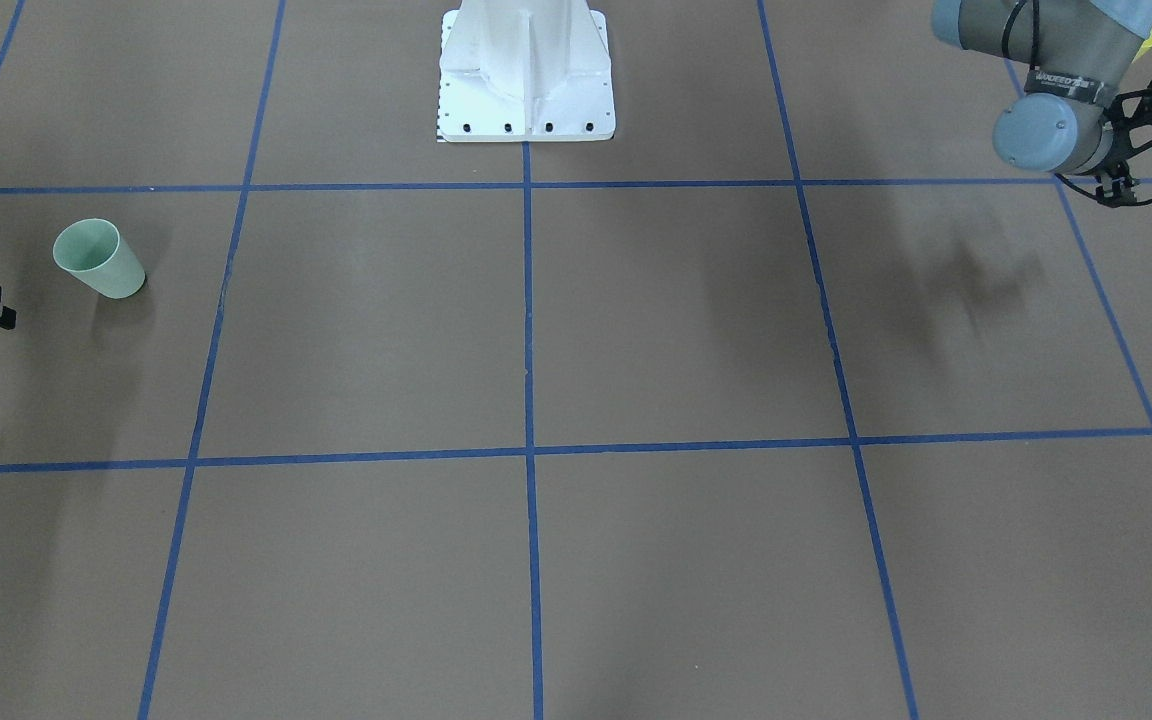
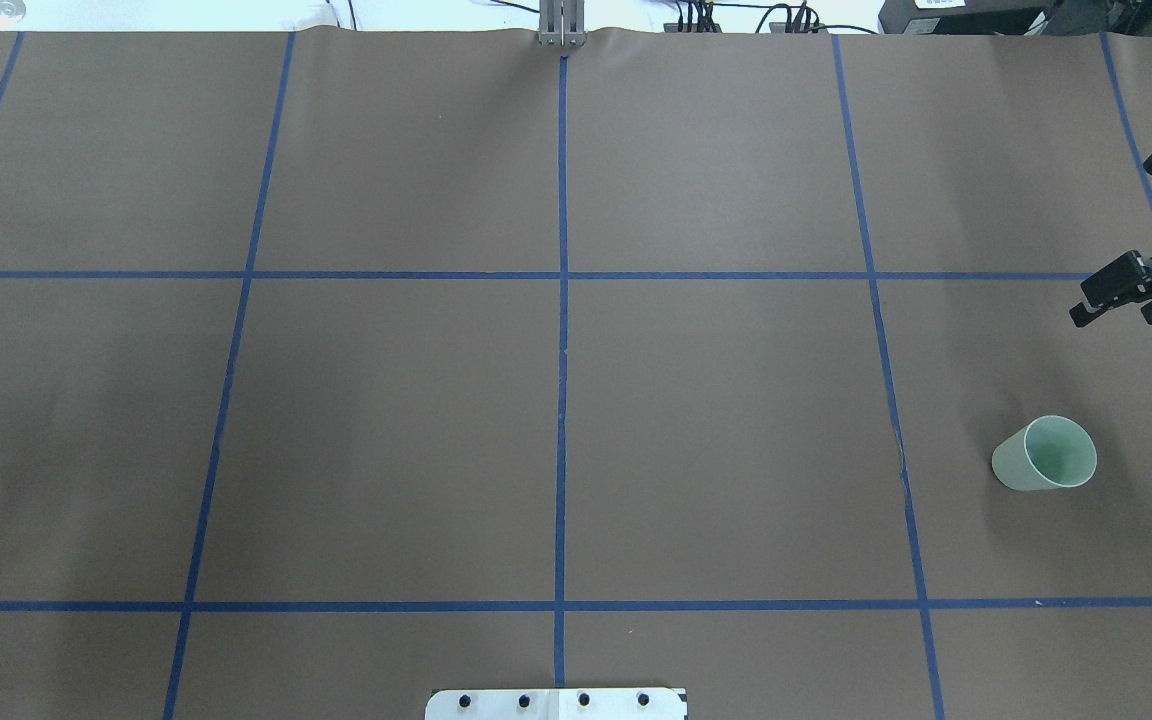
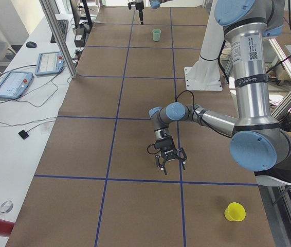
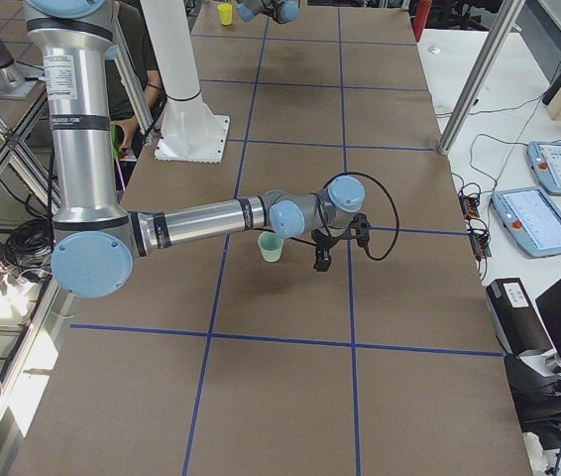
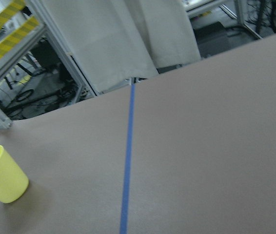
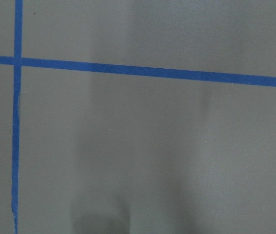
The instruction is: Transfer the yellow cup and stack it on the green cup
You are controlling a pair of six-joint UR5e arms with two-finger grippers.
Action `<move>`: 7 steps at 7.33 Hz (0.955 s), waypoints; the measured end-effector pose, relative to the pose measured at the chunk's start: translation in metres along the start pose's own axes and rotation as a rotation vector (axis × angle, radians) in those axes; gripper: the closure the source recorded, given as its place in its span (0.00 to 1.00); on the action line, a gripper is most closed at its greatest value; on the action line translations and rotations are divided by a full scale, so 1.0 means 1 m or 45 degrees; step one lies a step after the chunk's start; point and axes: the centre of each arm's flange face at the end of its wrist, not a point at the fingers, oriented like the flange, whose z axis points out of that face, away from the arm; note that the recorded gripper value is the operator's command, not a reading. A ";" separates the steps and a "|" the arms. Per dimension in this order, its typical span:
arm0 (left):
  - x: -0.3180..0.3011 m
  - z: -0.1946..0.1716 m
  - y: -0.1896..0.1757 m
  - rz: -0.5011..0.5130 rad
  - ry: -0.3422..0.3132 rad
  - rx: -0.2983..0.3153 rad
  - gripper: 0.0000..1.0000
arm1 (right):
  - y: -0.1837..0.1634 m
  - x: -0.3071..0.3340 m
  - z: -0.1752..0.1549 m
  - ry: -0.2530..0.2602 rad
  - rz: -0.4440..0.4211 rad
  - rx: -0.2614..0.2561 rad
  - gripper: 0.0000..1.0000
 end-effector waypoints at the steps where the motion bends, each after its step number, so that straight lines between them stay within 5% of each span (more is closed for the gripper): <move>1: -0.011 0.028 0.004 -0.091 -0.095 0.074 0.01 | 0.000 -0.004 0.005 0.004 -0.008 -0.011 0.00; 3: -0.025 0.074 0.022 -0.252 -0.248 0.189 0.01 | -0.003 -0.011 0.015 0.025 -0.028 -0.024 0.00; 5: -0.033 0.108 0.037 -0.378 -0.312 0.283 0.01 | -0.007 -0.015 0.019 0.033 -0.039 -0.028 0.00; 7: -0.036 0.158 0.051 -0.380 -0.357 0.298 0.01 | -0.007 -0.016 0.019 0.035 -0.039 -0.029 0.00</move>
